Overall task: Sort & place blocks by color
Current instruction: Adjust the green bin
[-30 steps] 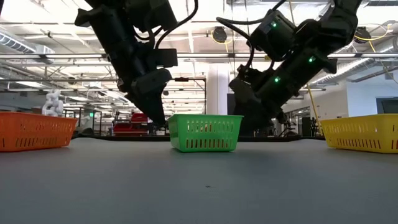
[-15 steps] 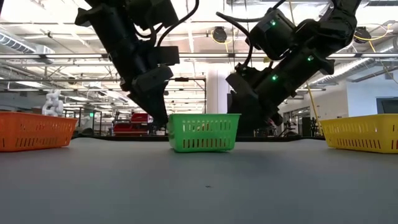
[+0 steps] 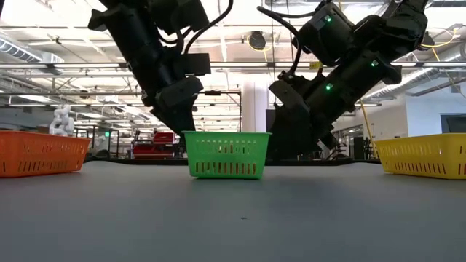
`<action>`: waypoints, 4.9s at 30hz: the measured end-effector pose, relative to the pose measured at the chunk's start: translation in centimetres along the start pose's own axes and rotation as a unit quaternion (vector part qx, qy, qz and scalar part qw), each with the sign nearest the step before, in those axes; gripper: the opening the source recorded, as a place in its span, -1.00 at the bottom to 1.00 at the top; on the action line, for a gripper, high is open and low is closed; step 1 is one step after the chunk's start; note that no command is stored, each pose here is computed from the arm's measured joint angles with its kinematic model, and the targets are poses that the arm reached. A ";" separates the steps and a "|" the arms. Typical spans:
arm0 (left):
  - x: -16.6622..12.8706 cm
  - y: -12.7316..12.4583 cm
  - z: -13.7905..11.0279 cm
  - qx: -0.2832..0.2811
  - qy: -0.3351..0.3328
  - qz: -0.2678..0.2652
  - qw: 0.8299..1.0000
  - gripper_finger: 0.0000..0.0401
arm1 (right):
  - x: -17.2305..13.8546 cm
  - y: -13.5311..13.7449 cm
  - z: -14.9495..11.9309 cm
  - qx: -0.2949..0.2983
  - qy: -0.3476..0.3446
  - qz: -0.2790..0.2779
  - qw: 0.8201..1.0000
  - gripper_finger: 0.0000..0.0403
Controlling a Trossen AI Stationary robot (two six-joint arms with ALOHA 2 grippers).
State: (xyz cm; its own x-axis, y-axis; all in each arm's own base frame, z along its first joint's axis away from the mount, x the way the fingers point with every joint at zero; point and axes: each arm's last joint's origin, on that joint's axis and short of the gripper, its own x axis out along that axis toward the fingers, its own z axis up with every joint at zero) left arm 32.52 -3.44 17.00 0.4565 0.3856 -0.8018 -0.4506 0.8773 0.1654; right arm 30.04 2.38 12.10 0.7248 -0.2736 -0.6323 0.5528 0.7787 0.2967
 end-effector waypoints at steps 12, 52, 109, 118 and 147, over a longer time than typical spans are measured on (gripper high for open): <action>-0.3 -0.8 0.3 -0.009 -0.020 -0.029 0.999 -0.13 | 0.2 -0.5 0.2 -0.003 0.004 -0.013 1.000 0.01; -0.3 -0.8 0.1 0.012 -0.015 -0.026 0.999 -0.13 | -0.5 0.1 -0.1 -0.003 0.024 0.007 1.000 0.01; -0.4 -1.2 0.3 0.006 -0.012 -0.070 0.997 -0.13 | -2.1 0.3 0.0 -0.020 0.031 -0.011 0.999 0.01; -0.4 -1.2 0.3 0.008 -0.010 -0.069 0.998 -0.13 | -2.1 0.3 0.0 -0.018 0.033 -0.010 0.999 0.10; -0.4 -1.2 0.2 0.008 -0.004 -0.081 0.997 -0.13 | -2.2 0.0 -0.4 -0.023 0.068 -0.008 0.997 0.24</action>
State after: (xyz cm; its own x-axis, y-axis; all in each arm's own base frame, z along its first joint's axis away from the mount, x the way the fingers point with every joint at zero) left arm 33.06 -4.61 17.26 0.5282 0.2409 -0.8143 -0.3581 0.9327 0.0437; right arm 28.30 3.21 13.16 0.6516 -0.2099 -0.7289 0.5425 0.8006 0.2544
